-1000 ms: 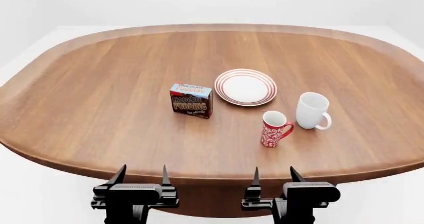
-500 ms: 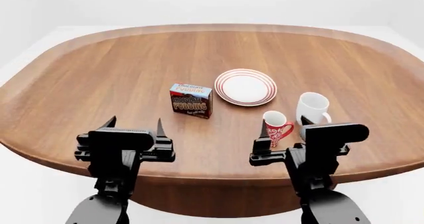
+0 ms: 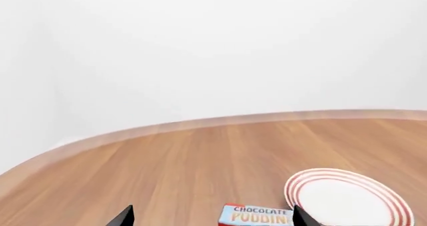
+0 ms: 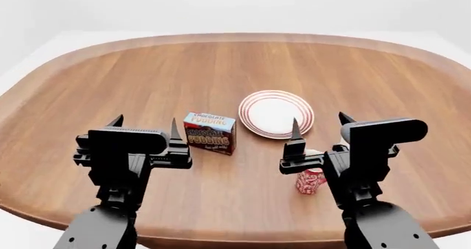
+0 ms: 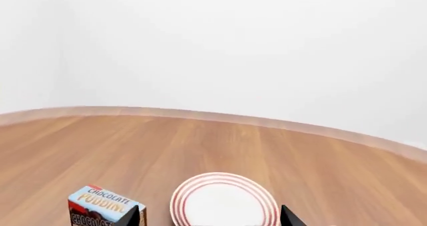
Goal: Put the chocolate pudding to the right of the plate.
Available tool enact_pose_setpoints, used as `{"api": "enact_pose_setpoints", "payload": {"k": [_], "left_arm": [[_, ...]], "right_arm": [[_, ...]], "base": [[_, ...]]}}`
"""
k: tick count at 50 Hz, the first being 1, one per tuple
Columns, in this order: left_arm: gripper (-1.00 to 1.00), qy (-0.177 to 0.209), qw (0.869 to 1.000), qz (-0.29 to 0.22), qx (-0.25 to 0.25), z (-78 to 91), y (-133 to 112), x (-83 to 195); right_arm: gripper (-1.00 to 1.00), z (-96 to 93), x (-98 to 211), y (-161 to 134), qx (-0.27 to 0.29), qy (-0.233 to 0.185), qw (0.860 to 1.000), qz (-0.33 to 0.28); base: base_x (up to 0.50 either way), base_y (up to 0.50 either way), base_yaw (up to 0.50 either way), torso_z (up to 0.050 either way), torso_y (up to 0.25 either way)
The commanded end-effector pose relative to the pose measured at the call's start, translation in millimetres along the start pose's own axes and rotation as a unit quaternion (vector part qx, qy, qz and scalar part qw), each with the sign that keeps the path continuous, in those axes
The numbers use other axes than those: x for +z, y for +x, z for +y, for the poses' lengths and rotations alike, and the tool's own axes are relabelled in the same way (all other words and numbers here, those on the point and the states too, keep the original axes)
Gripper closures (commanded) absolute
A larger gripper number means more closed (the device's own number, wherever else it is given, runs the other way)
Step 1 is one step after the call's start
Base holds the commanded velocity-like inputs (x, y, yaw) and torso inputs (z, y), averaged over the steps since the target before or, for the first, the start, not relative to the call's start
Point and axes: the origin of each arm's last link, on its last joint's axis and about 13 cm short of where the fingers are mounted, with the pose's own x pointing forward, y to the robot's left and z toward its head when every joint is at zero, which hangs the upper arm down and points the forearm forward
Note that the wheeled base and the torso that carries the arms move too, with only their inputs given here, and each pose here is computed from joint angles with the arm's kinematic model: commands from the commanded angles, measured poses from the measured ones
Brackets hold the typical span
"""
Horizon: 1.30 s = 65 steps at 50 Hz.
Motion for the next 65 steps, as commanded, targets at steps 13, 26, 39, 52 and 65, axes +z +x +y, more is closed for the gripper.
{"api": "enact_pose_setpoints", "payload": {"k": [13, 26, 39, 52, 65], "left_arm": [[-1.00, 0.001, 1.000, 0.000, 0.001, 0.9, 1.2, -2.3], [-1.00, 0.001, 1.000, -0.001, 0.002, 0.9, 1.4, -1.9], [-1.00, 0.002, 1.000, -0.002, 0.003, 1.7, 1.5, -1.3], [-1.00, 0.002, 1.000, -0.002, 0.004, 2.1, 2.0, -0.9], [-1.00, 0.002, 1.000, -0.002, 0.003, 1.8, 1.4, -2.1]], "right_arm": [[-1.00, 1.6, -1.1, 1.1, 0.011, 0.002, 1.000, 0.003], [-1.00, 1.4, -4.2, 1.1, 0.012, 0.006, 1.000, 0.006], [-1.00, 2.6, -4.7, 1.1, 0.015, 0.006, 1.000, 0.007], [-1.00, 3.1, -4.6, 2.4, 0.017, 0.007, 1.000, 0.008], [-1.00, 3.5, -4.8, 0.7, 0.022, 0.002, 1.000, 0.004]], "base": [[0.50, 0.00, 0.00, 0.000, 0.000], [0.50, 0.00, 0.00, 0.000, 0.001], [0.50, 0.00, 0.00, 0.000, 0.001], [0.50, 0.00, 0.00, 0.000, 0.001], [0.22, 0.00, 0.00, 0.000, 0.001]]}}
